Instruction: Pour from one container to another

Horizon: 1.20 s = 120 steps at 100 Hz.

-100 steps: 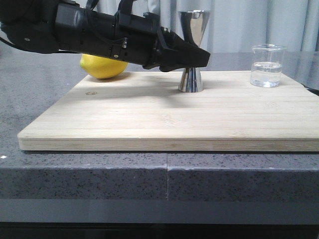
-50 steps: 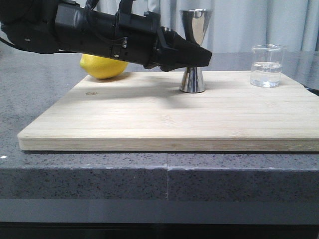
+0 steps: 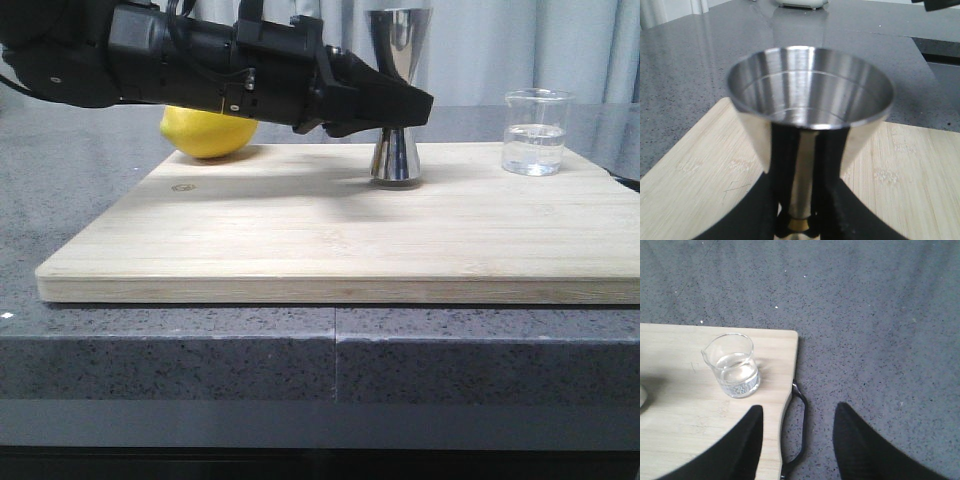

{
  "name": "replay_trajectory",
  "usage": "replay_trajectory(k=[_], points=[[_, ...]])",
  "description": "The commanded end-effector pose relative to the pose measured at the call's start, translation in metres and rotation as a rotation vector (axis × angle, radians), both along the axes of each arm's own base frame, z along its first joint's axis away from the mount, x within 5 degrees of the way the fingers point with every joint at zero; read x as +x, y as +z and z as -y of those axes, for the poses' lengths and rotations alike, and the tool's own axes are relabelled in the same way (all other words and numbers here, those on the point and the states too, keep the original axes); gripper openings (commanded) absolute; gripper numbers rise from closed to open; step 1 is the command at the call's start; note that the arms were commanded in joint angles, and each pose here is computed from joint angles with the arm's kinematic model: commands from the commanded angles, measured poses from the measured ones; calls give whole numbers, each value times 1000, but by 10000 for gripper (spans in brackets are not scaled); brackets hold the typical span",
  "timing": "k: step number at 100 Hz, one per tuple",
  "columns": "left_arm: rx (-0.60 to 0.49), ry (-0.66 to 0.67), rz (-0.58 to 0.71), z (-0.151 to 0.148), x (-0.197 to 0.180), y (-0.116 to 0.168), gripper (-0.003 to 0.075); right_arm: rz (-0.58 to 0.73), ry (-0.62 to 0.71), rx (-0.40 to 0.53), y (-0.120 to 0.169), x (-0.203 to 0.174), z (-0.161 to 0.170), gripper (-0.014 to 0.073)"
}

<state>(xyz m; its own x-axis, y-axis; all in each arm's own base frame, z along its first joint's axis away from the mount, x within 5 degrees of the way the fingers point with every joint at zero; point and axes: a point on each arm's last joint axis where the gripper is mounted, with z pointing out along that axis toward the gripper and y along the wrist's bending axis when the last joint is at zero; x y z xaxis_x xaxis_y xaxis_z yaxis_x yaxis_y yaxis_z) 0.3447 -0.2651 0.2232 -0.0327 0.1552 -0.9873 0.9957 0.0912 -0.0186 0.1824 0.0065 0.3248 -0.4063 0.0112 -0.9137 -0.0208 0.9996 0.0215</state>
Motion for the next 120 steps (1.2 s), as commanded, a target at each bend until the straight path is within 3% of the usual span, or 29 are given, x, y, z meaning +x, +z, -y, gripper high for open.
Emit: replay_trajectory(k=[1, 40, 70, 97, 120], points=[[-157, -28, 41, 2, -9, 49, -21, 133, 4, -11, 9, 2, 0, 298], [-175, -30, 14, -1, -12, 60, -21, 217, 20, -5, -26, 0, -2, 298], [-180, -47, -3, -1, -14, 60, -21, 331, 144, -36, -50, -6, -19, 298], [-172, -58, 2, -1, -15, 59, -21, 323, 167, -29, -68, 12, -24, 472], [-169, -67, 5, -1, -16, 59, -21, 391, 200, -18, -82, 34, -30, 479]])
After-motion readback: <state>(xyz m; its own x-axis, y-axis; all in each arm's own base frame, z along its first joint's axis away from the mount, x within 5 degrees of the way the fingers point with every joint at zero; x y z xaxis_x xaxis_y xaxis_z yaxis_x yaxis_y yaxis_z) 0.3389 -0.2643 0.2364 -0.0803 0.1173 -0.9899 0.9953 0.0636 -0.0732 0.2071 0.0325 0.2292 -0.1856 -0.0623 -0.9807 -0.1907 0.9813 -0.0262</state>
